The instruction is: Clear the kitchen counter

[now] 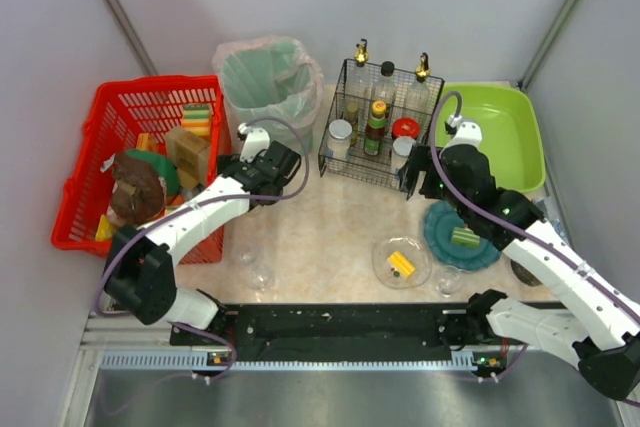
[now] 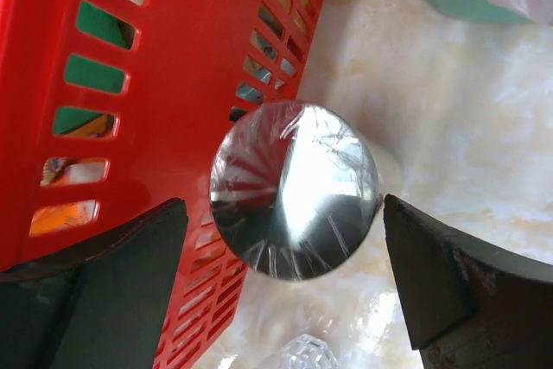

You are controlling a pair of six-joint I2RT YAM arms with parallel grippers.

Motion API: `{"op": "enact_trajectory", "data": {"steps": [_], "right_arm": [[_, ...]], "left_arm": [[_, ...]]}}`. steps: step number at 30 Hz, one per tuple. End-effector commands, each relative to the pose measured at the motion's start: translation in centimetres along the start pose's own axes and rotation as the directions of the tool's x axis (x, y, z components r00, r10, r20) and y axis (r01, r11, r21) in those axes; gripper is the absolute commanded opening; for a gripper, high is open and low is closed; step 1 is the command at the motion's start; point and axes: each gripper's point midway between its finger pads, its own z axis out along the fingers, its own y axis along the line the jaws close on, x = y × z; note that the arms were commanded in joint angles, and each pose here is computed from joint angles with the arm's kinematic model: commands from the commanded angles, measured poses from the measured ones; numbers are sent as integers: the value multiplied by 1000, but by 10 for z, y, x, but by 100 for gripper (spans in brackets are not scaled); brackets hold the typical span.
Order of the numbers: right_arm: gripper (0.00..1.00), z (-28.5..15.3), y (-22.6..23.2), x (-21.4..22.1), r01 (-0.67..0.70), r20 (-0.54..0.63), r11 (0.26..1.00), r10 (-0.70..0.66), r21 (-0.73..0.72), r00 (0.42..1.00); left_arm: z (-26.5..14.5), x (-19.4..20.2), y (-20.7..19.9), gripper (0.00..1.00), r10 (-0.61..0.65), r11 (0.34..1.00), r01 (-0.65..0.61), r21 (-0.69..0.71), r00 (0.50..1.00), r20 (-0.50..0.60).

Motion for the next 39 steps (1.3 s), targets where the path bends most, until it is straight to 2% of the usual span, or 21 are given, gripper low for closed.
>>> {"op": "enact_trajectory", "data": {"steps": [1, 4, 8, 13, 17, 22, 25, 28, 36, 39], "right_arm": [[93, -5, 7, -22, -19, 64, 999, 20, -28, 998], [93, -2, 10, -19, -20, 47, 999, 21, -34, 999], [93, -1, 10, -18, -24, 42, 999, 26, -32, 999], [92, -3, 9, -19, -28, 49, 999, 30, -31, 998], [92, -3, 8, -17, -26, 47, 999, 27, -31, 999], [92, -4, 8, -16, -29, 45, 999, 30, -37, 999], [92, -5, 7, -17, -32, 50, 999, 34, -37, 998], [92, -8, 6, -18, -36, 60, 999, 38, -40, 997], [92, -10, 3, -17, -35, 65, 999, 37, -35, 997], [92, -11, 3, -18, -39, 67, 999, 41, -34, 997]], "left_arm": [[13, -9, -15, 98, -150, 983, 153, 104, 988, -31], [14, -17, -22, 98, -179, 970, 180, 166, 984, -17], [14, -19, -26, 97, -175, 967, 175, 184, 984, -18], [14, -13, -31, 87, -172, 962, 175, 212, 985, -30], [7, -16, -42, 85, -176, 936, 174, 305, 984, -21], [10, -25, -35, 86, -191, 949, 182, 259, 982, 8], [13, -32, -32, 90, -197, 955, 186, 232, 980, 25], [15, -35, -34, 91, -186, 959, 174, 225, 982, 35], [9, -35, -42, 65, -196, 940, 182, 290, 980, 22], [0, -37, -46, 58, -192, 922, 177, 345, 981, 9]]}}
